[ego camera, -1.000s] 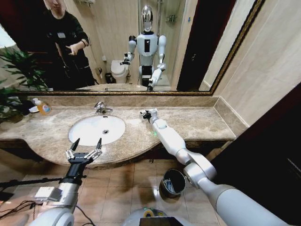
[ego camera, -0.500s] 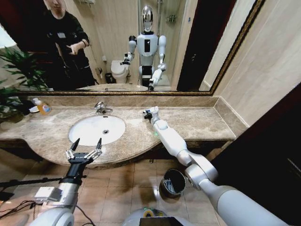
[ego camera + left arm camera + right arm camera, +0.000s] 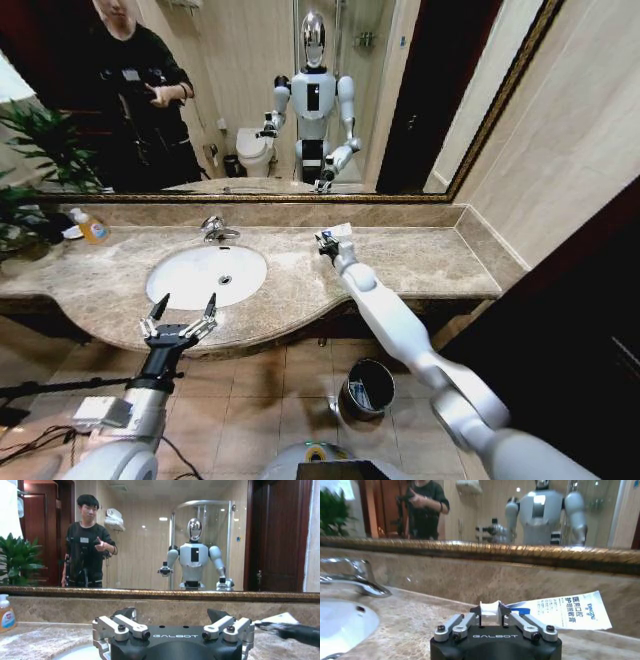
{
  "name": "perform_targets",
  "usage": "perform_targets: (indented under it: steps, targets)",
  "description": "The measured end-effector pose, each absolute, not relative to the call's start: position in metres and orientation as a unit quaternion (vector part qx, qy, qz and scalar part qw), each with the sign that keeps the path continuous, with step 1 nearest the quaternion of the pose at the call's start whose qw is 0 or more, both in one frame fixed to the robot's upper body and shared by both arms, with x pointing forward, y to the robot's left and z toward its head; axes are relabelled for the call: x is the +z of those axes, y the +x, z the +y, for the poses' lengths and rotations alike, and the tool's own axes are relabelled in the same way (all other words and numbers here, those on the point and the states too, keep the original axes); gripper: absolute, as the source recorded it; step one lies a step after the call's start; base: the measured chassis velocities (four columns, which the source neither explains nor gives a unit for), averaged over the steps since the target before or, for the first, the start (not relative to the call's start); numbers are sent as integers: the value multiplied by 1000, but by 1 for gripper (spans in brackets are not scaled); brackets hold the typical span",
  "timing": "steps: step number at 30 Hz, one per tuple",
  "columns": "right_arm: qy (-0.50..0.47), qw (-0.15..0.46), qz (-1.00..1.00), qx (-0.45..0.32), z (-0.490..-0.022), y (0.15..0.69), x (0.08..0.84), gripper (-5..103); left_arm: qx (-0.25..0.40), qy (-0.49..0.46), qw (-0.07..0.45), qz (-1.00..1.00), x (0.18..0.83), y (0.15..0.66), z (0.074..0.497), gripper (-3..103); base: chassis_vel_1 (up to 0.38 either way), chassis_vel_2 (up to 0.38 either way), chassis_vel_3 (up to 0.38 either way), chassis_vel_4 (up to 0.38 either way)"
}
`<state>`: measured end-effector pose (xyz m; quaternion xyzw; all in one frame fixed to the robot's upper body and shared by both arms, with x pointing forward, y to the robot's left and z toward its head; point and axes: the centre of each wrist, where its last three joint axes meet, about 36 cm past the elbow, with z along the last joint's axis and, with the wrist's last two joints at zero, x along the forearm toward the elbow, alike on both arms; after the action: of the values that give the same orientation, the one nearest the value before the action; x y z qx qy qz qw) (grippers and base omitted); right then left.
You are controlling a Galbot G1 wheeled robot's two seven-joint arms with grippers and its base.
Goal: Pick up the trash from the sink and place it in the trash bin.
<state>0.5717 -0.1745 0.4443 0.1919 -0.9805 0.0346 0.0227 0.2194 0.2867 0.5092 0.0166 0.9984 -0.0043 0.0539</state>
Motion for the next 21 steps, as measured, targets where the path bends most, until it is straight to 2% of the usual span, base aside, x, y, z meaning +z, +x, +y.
perform_targets:
  steps: [3,5,6,9,15,18,21]
  targets:
    - [195,14,-980,33,-189,548,448,20,-4,16,54,998,509,219,287,100,0,0,0,0]
    - [198,18,-980,31,-203,510,443,20,-4,16,54,998,509,219,287,100,0,0,0,0]
    - [198,18,-980,31,-203,510,443,20,-4,16,54,998,509,219,287,100,0,0,0,0]
    - [198,26,-980,21,-209,461,434,20,-4,17,54,998,509,219,287,100,0,0,0,0]
    - [185,20,-983,9,-215,401,434,20,-4,17,54,998,509,219,287,100,0,0,0,0]
    - [177,31,-984,6,-223,356,431,20,-4,16,54,998,509,219,287,100,0,0,0,0]
    - [185,43,-982,3,-224,334,428,20,-4,17,54,998,509,219,287,100,0,0,0,0]
